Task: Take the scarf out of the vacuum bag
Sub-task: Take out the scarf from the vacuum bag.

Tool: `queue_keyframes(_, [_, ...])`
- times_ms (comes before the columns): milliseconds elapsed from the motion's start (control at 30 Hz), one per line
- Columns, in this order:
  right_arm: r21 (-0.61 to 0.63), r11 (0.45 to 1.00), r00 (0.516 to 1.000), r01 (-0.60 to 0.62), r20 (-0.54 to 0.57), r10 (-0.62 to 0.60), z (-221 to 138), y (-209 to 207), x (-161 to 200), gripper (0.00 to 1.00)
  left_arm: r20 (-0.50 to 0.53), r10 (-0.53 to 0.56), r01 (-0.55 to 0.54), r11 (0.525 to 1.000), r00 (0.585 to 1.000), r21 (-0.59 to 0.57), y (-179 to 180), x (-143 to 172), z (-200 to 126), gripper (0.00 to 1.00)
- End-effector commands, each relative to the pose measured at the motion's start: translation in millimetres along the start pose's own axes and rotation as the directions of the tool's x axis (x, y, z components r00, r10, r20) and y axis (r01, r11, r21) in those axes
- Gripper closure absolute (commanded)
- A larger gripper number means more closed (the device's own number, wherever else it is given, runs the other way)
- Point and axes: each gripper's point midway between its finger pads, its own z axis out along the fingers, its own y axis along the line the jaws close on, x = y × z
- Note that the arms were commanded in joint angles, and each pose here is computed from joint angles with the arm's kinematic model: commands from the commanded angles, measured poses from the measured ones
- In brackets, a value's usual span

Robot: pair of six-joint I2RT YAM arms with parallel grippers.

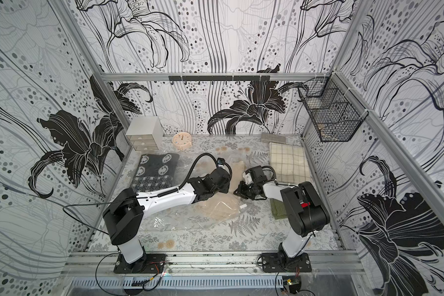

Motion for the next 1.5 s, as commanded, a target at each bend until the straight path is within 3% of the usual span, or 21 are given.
queue_keyframes(0, [0.032, 0.999, 1.000, -0.005, -0.006, 0.006, -4.1, -4.6, 4.2, 1.00, 0.014, 0.005, -0.006, 1.000, 1.000, 0.013, -6.6, -4.3, 4.6, 1.00])
queue_keyframes(1467, [0.030, 0.999, 1.000, 0.015, 0.010, -0.015, -1.8, -3.3, -2.4, 1.00, 0.013, -0.002, 0.002, 1.000, 1.000, 0.013, -5.6, -0.4, 8.4, 1.00])
